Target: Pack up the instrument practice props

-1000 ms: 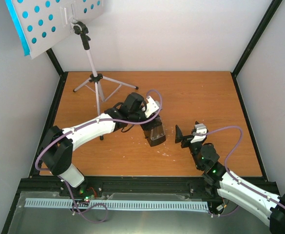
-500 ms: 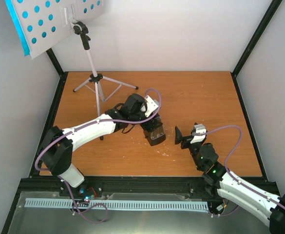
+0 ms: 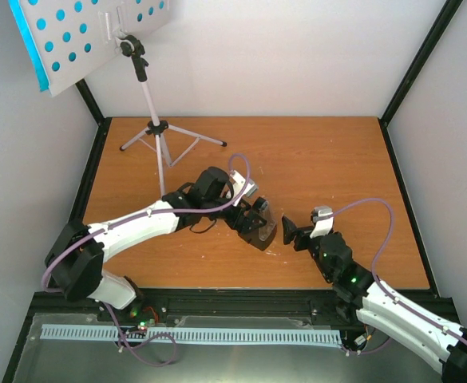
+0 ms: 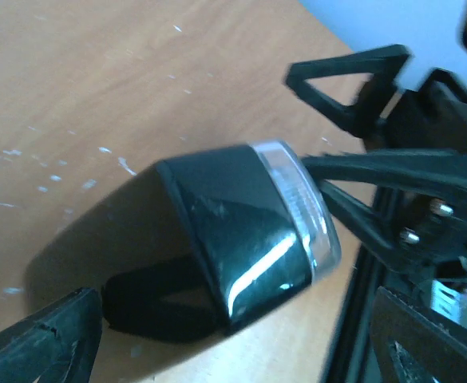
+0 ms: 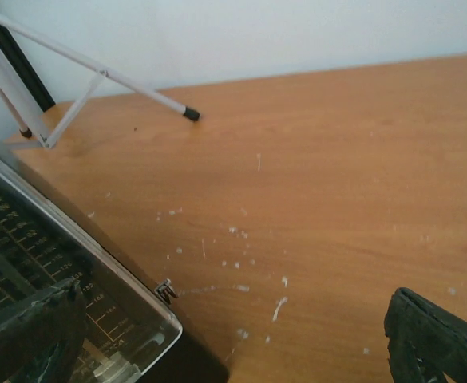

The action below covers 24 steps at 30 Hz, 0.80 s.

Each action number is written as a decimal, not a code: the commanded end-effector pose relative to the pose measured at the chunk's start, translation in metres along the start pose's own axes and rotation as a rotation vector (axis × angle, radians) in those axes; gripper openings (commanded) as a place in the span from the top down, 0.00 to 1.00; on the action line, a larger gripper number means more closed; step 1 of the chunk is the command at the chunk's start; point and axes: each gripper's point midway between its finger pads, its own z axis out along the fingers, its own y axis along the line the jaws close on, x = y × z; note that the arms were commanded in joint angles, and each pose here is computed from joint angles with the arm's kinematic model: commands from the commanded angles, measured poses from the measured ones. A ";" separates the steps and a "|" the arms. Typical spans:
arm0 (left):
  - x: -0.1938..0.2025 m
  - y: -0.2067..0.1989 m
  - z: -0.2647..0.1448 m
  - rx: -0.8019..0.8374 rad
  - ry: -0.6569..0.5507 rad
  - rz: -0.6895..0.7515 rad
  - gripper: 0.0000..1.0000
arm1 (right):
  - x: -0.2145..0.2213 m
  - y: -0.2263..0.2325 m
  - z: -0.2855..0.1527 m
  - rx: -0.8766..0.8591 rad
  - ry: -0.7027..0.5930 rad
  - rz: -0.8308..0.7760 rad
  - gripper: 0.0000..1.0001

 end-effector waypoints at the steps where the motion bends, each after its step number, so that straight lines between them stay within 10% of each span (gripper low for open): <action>1: 0.013 -0.040 -0.001 0.143 0.021 -0.057 0.08 | 0.022 -0.004 -0.002 0.026 0.125 0.125 0.01; 10: 0.046 -0.061 -0.009 0.247 -0.032 -0.144 0.10 | 0.043 -0.015 -0.018 0.086 0.242 0.244 0.03; 24: -0.014 -0.045 -0.066 0.250 -0.375 0.066 0.01 | 0.065 -0.002 -0.028 0.031 0.351 0.431 0.13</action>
